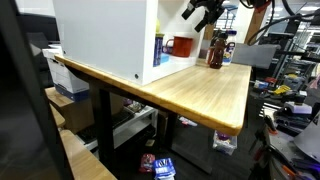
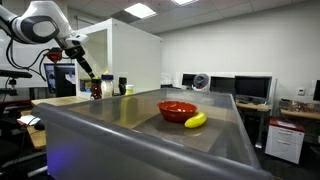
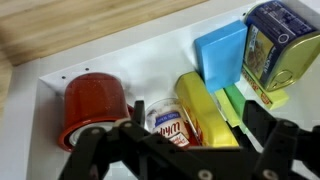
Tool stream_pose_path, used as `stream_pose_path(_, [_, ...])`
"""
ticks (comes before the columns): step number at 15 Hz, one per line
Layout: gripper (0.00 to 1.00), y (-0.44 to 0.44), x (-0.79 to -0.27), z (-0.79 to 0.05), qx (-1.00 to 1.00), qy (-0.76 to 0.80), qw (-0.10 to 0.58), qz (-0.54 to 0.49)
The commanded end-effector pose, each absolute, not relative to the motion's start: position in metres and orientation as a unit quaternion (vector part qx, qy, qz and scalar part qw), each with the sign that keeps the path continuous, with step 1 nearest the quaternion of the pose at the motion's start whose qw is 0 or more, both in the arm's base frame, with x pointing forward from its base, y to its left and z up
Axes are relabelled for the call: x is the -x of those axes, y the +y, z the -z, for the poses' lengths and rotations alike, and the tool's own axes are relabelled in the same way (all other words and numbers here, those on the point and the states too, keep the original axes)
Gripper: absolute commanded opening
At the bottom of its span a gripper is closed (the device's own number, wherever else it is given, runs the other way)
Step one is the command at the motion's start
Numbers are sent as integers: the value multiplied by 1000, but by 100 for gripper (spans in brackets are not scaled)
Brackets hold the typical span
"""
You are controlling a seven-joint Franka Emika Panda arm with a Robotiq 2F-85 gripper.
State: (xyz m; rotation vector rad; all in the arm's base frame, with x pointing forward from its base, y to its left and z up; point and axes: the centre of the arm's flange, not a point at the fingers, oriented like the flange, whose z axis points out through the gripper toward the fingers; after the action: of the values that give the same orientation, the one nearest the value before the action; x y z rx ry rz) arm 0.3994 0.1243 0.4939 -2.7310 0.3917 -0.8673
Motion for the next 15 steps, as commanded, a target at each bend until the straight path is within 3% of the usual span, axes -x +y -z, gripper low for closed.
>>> stream_pose_path(1, [100,131,-420,-489,933,145,130,301])
stream_pose_path(7, [100,130,-435,-493,921,128,160,332])
stream_pose_path(15, [100,121,-438,-499,915,133,150,350])
